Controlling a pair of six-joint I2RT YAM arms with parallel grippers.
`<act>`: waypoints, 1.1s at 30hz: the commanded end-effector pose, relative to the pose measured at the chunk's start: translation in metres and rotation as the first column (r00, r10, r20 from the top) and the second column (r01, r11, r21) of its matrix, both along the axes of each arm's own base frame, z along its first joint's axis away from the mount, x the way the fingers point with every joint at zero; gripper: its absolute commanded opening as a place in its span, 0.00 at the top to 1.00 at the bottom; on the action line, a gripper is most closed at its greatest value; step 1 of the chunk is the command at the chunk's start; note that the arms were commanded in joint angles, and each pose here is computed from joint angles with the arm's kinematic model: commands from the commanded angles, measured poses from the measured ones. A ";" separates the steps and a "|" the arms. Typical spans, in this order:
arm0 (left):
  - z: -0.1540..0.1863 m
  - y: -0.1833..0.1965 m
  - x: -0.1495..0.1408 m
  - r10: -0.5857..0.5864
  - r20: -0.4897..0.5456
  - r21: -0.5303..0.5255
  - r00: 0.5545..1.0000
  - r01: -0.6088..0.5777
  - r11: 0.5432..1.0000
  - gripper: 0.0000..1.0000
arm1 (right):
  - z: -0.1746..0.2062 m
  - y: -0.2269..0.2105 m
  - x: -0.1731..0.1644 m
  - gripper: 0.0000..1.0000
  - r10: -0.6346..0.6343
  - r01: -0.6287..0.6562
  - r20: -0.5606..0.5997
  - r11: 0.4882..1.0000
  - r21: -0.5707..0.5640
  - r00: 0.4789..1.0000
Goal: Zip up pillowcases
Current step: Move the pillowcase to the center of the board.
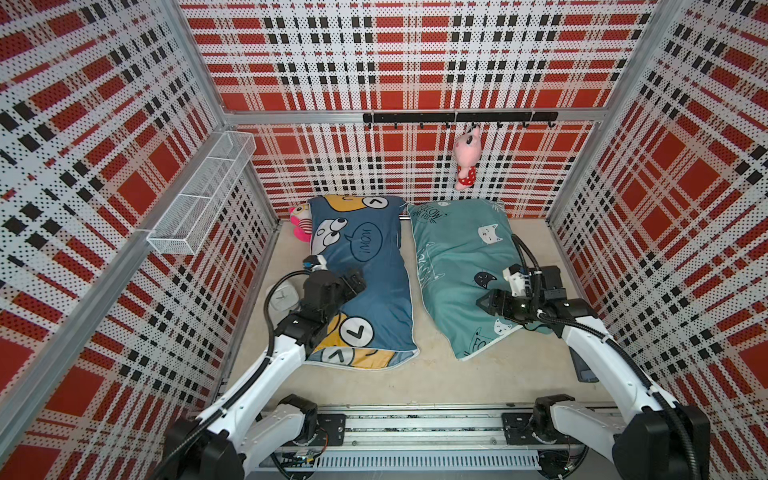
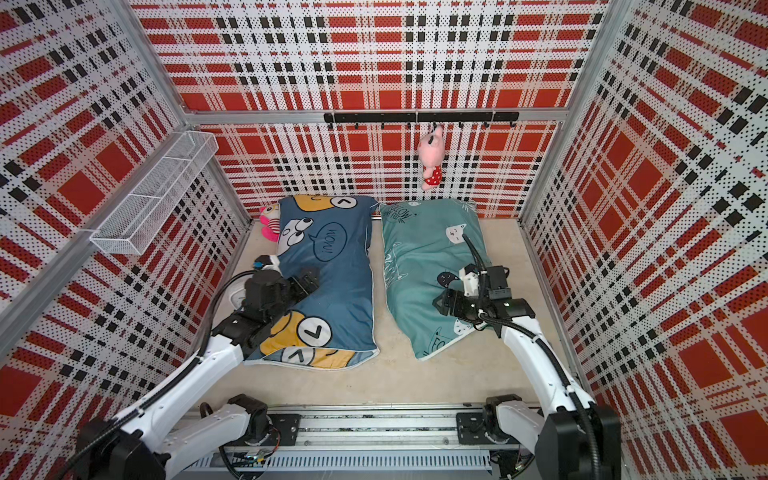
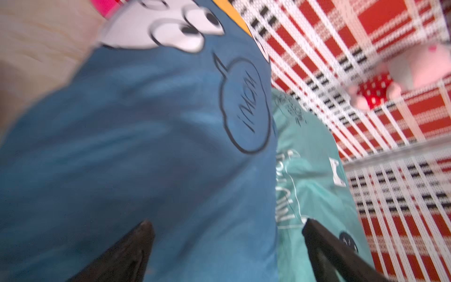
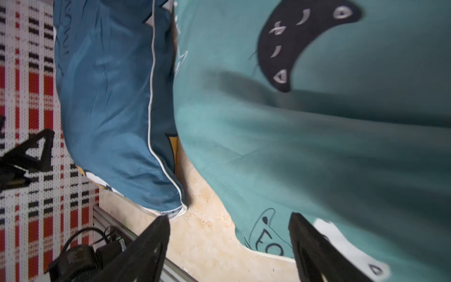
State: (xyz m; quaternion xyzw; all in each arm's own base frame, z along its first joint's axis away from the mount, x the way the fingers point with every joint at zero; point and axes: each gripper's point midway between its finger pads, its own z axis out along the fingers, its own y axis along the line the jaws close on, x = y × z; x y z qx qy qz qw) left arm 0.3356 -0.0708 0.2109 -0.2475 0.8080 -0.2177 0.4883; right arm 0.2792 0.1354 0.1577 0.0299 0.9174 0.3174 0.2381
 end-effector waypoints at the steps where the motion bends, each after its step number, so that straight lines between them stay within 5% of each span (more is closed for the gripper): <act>1: -0.044 0.043 -0.015 0.097 -0.117 0.089 0.988 -0.086 0.992 0.02 | 0.019 0.040 0.014 0.13 0.089 -0.099 0.106 0.990 0.095 0.990; 6: -0.075 0.052 -0.017 0.110 -0.158 0.076 0.981 -0.099 0.992 0.02 | 0.025 0.111 0.007 0.02 0.224 -0.248 0.151 0.954 0.167 0.963; 10: -0.100 0.016 -0.020 0.022 -0.213 0.067 0.977 -0.008 0.998 0.02 | 0.027 0.122 0.016 0.00 0.185 -0.216 0.176 0.960 0.175 0.967; 20: -0.127 -0.094 -0.040 -0.251 -0.239 -0.092 0.938 0.235 0.968 0.02 | 0.010 0.065 0.026 0.05 0.073 -0.084 0.074 0.984 0.154 0.995; 28: -0.102 -0.223 -0.036 -0.492 -0.117 -0.235 0.863 0.457 0.858 0.04 | 0.009 0.012 0.026 0.05 0.010 -0.013 0.051 0.998 0.061 0.999; 33: -0.080 -0.254 -0.032 -0.540 -0.067 -0.212 0.839 0.517 0.829 0.02 | 0.013 0.006 0.022 0.05 0.035 -0.037 0.045 0.998 0.045 0.998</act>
